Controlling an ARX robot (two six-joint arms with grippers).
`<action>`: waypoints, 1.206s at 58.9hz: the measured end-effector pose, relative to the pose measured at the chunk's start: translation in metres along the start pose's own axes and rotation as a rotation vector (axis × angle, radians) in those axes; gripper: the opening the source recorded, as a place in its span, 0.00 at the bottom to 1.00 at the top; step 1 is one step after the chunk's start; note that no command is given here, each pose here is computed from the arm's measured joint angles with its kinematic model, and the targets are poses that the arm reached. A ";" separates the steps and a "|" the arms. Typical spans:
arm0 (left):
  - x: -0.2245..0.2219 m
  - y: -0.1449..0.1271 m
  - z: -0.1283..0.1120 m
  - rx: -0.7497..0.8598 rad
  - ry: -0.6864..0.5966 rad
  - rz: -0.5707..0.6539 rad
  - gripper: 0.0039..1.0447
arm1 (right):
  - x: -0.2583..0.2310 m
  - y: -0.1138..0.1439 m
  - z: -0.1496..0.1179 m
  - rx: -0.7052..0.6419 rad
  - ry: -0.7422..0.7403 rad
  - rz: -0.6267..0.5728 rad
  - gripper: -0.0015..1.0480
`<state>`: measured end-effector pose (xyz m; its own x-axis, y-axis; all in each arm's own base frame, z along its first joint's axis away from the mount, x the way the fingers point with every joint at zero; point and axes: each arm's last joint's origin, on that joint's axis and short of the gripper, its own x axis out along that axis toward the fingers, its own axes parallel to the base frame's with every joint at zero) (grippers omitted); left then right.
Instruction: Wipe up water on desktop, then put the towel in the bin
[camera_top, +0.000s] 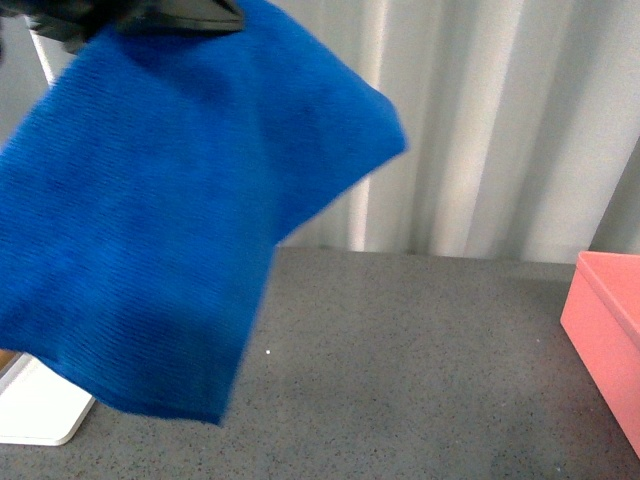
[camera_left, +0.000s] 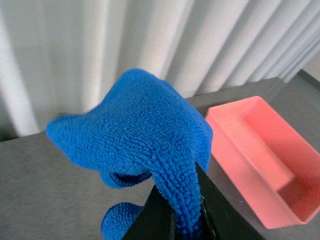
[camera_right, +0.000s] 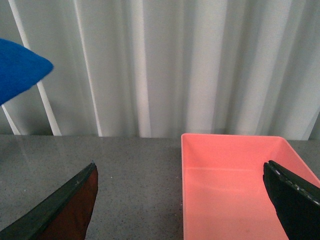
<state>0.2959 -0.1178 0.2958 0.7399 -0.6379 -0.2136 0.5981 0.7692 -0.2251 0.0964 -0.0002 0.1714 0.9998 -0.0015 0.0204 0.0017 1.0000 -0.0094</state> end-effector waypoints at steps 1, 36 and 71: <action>0.001 -0.003 0.000 -0.002 -0.001 -0.007 0.03 | 0.000 0.000 0.000 0.000 0.000 0.000 0.93; 0.023 -0.028 -0.013 -0.018 0.004 -0.005 0.03 | 0.009 0.000 -0.001 0.023 0.494 0.438 0.93; 0.023 -0.028 -0.013 -0.019 0.004 -0.004 0.03 | 0.122 0.043 0.036 0.218 0.503 0.969 0.93</action>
<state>0.2920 -0.1544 0.2847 0.7363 -0.6411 -0.2163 0.5952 0.7658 -0.2435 0.2174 0.0434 0.2094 0.4711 0.8264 -0.3084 -0.7381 0.5608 0.3752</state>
